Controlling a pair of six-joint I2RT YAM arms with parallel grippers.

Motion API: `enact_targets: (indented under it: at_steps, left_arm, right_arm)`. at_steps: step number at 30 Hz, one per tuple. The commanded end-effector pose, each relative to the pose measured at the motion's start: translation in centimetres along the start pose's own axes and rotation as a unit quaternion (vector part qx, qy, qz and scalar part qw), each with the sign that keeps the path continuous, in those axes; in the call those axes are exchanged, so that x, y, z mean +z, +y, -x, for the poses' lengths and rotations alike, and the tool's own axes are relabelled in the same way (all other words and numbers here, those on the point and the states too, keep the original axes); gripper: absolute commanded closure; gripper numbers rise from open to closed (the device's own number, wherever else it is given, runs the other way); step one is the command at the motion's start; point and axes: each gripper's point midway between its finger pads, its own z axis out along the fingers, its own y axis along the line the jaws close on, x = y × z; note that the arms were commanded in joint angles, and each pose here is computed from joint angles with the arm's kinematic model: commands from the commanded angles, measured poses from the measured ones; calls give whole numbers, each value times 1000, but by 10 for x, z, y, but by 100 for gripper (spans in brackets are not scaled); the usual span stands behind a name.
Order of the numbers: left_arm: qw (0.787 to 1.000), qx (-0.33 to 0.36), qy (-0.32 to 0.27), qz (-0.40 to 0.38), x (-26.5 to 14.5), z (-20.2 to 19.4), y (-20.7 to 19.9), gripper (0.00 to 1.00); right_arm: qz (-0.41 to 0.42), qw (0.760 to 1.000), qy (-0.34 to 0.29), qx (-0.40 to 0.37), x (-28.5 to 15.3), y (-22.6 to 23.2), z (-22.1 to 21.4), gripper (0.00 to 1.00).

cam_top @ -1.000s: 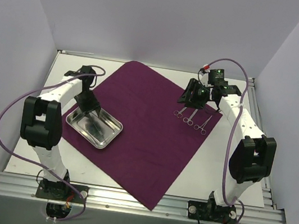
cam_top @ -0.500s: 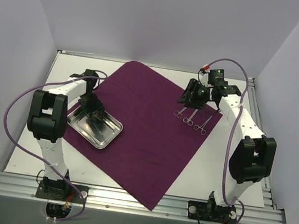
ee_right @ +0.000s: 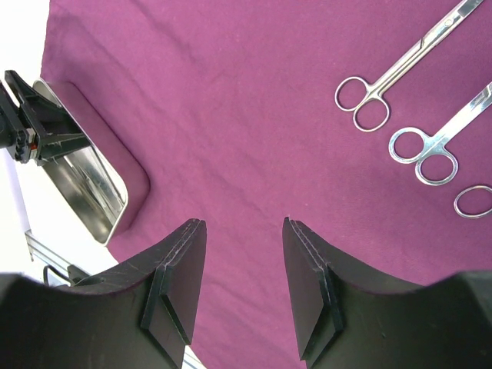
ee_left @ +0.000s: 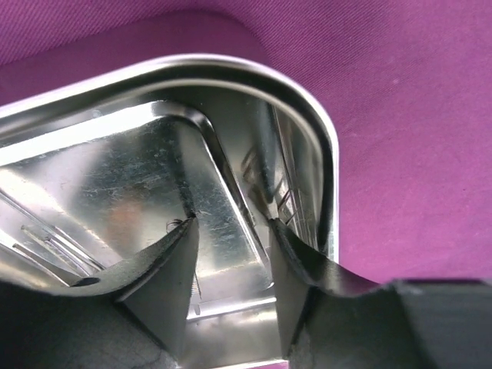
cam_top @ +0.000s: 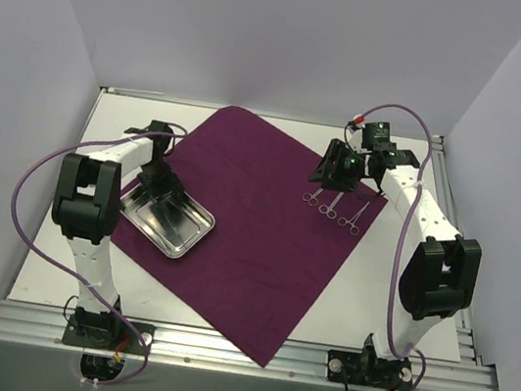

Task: Open and lay out the surgical kit
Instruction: Pick up the medical item from the container.

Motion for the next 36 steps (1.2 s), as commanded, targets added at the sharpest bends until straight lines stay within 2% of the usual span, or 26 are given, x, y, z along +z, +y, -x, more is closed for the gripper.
enact_targets:
  at_steps: [1,5,7,12,17,31,34,36]
  left_arm:
    - [1000,-2,2,10,16,2,-2,52]
    - [1000,1,9,26,20,-5,11,67]
    - [999,4,7,32,19,-6,14,69]
    - [999,8,11,37,16,-7,20,81]
    - [999,14,-7,41,5,-2,26,98]
    - [995,44,-85,-24,-81,13,14,98]
    - [993,58,-90,-57,-98,9,6,98]
    - [987,77,-79,-113,-111,1,-12,98]
  right_arm:
    - [9,1000,-10,-9,-12,6,2,56]
    - [10,1000,-11,-10,-12,7,2,56]
    - [11,1000,-12,-11,-12,8,3,56]
    - [12,1000,-12,-9,-12,7,3,56]
    - [13,1000,-12,-9,-12,8,3,56]
    - [21,999,-8,-30,-5,25,6,56]
    - [29,999,-2,-43,-1,34,5,55]
    - [45,998,10,-45,5,41,1,55]
